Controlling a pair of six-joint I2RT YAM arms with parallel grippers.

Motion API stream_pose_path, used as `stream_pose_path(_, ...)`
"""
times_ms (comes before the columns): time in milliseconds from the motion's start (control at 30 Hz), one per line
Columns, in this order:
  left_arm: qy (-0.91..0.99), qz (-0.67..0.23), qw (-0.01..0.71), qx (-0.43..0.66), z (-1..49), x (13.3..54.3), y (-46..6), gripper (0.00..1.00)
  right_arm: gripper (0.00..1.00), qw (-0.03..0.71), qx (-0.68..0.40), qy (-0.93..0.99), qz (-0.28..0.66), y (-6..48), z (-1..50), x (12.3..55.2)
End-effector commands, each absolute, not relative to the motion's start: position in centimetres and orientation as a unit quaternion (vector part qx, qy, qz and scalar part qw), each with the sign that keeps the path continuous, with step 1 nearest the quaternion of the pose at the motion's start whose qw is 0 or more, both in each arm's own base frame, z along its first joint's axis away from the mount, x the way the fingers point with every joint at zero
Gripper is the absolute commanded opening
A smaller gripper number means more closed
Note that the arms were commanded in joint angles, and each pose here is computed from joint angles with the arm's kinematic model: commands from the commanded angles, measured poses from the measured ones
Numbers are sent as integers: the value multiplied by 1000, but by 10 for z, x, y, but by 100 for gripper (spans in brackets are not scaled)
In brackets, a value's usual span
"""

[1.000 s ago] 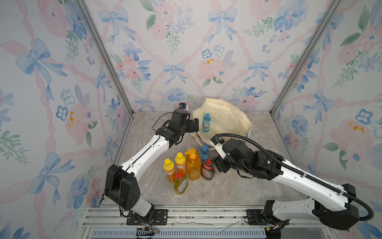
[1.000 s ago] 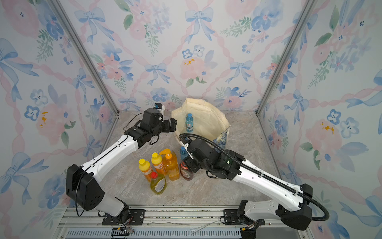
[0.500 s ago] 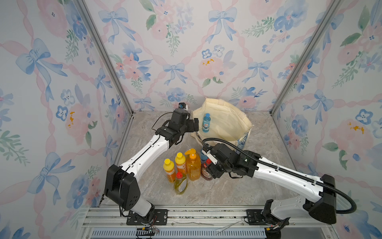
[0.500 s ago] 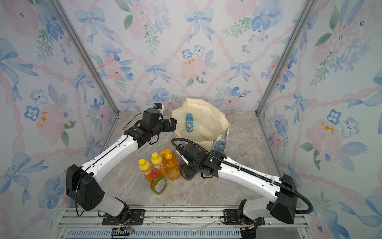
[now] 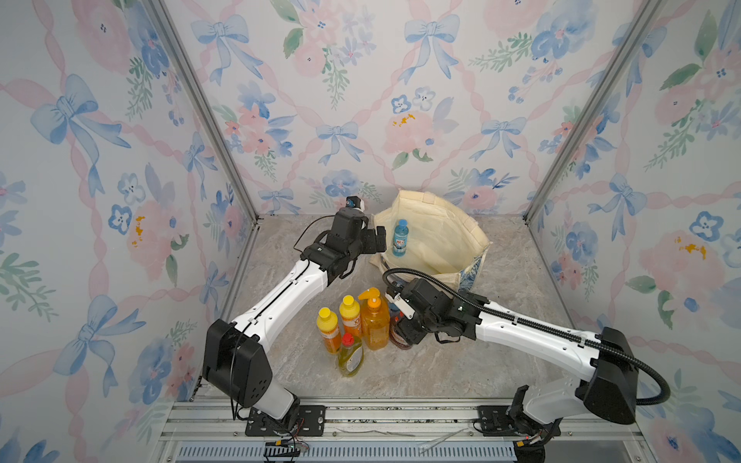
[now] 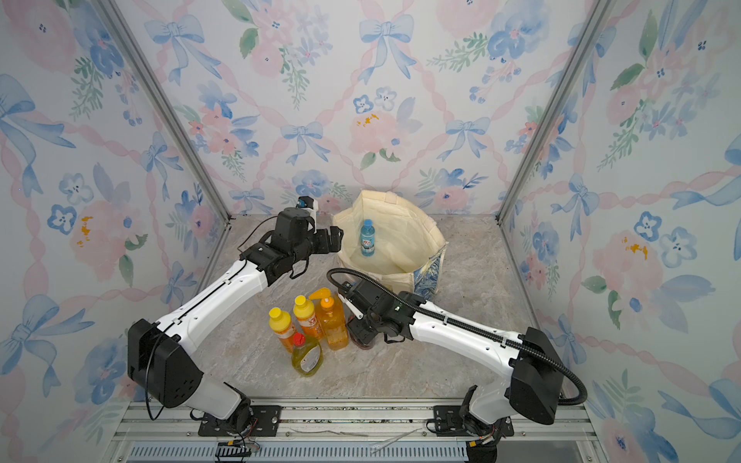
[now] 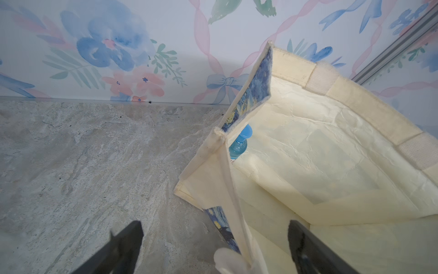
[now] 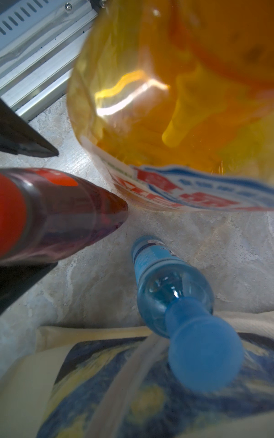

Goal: Pack dish soap into the shopping bag
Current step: Pick up the bottle of dish soap at the center of the board.

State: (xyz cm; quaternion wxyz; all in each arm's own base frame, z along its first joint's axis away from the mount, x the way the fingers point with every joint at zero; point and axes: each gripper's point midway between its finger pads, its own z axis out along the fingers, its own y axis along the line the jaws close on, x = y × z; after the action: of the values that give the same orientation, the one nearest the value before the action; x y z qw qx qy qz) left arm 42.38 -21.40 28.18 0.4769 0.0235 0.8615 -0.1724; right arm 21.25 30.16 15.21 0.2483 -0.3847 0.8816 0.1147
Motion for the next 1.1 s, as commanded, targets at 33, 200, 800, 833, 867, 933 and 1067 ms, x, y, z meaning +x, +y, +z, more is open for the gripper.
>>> stream_pose_path(33, 857, -175, 484, 23, 292, 422, -214, 98, 65, 262, -383, 877, 122, 304, 153, 218)
stream_pose_path(200, 858, -177, 481, 22, 291, 423, -215, 98, 60, 269, -383, 876, 117, 304, 152, 223)
stream_pose_path(800, 860, -182, 476, 23, 287, 424, -219, 98, 39, 280, -379, 873, 129, 302, 149, 223)
stream_pose_path(833, 861, -181, 475, 22, 286, 424, -219, 98, 37, 279, -380, 872, 129, 301, 150, 222)
stream_pose_path(867, 861, -181, 475, 22, 286, 424, -219, 98, 34, 279, -381, 872, 128, 300, 150, 222)
stream_pose_path(933, 861, -182, 475, 22, 286, 424, -219, 98, 30, 278, -383, 872, 123, 298, 150, 221)
stream_pose_path(1067, 860, -181, 476, 22, 287, 425, -219, 98, 20, 281, -384, 871, 119, 294, 154, 220)
